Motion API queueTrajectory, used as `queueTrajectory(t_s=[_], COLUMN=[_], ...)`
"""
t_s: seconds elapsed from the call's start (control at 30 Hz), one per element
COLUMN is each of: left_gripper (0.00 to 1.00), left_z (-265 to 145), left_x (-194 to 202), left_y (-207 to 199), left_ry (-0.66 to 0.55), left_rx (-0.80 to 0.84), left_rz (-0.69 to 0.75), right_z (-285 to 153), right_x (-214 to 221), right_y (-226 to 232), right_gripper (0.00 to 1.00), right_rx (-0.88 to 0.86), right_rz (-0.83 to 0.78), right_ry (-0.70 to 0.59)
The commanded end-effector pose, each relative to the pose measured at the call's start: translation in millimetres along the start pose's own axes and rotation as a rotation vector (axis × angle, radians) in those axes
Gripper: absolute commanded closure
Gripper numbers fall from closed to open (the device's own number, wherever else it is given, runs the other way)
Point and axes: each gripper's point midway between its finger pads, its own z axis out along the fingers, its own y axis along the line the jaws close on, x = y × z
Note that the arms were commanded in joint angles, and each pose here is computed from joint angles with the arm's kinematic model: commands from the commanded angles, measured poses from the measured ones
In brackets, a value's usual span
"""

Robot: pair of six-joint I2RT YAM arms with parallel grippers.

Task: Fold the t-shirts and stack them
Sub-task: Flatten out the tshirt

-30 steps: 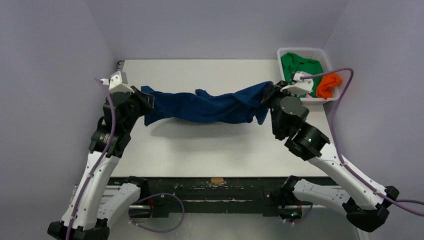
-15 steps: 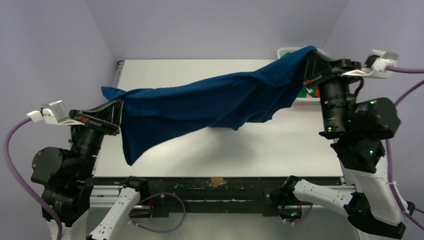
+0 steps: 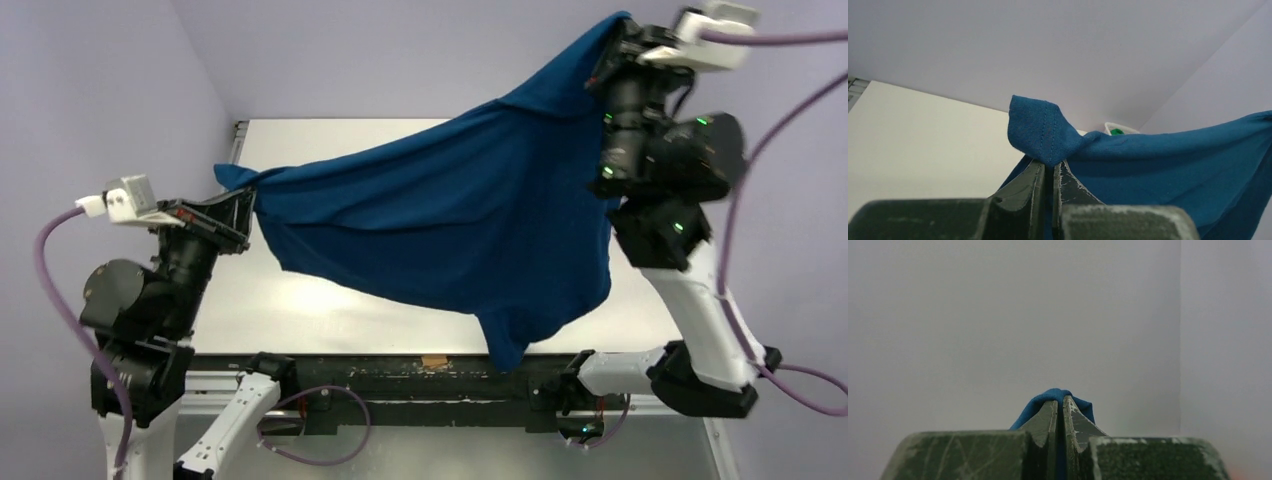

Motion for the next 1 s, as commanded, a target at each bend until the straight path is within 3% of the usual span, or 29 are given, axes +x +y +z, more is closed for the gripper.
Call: queueTrajectory(t_s=[0.0, 0.1, 0.3, 0.33, 0.37, 0.43, 0.47, 0.53, 0.57, 0.6, 0.8, 0.97], left_gripper=[1.00, 1.00, 0.96, 0.90, 0.77, 0.38, 0.27, 0.02, 0.00, 0.00, 0.00, 0.00], left_z=[51.6, 98.4, 201.1, 217.9, 234.5, 261.0, 270.9, 280.7, 281.5, 281.6, 249.9, 189.6], left_x=[23.9, 68.4, 202.2, 216.5, 231.4, 251.1, 265.9, 268.8, 267.5, 266.7, 268.0, 286.8], left_y=[31.7, 66.8, 165.0, 180.0, 195.2, 212.3, 220.9, 225.5, 224.6, 223.0, 219.1, 219.8], left_ry=[0.051, 0.166, 0.512, 0.552, 0.588, 0.664, 0.697, 0.690, 0.682, 0.675, 0.688, 0.742], left_rx=[-0.159, -0.308, -0.637, -0.677, -0.713, -0.732, -0.732, -0.721, -0.710, -0.691, -0.685, -0.727], left_rz=[0.000, 0.018, 0.048, 0.046, 0.041, 0.005, -0.008, -0.009, -0.005, 0.000, 0.001, -0.047], right_z=[44.8, 83.1, 129.3, 138.1, 145.9, 159.7, 164.9, 172.6, 177.6, 175.9, 147.2, 87.0], right_x=[37.6, 118.7, 307.3, 339.0, 374.7, 453.1, 484.3, 524.1, 530.2, 538.9, 528.0, 511.5], right_y=[-15.0, -33.8, -53.6, -49.3, -45.6, -40.7, -41.3, -42.7, -41.2, -41.3, -30.9, -32.3], right_gripper=[1.00, 1.00, 1.00, 1.00, 1.00, 1.00, 0.94, 0.62, 0.48, 0.18, 0.12, 0.11], right_rx=[0.178, 0.227, 0.222, 0.189, 0.161, 0.123, 0.124, 0.142, 0.145, 0.140, 0.054, 0.034], right_rz=[-0.135, -0.195, -0.190, -0.180, -0.185, -0.216, -0.231, -0.233, -0.225, -0.226, -0.143, -0.029], right_ry=[0.006, 0.112, 0.346, 0.387, 0.431, 0.500, 0.528, 0.592, 0.601, 0.617, 0.655, 0.781])
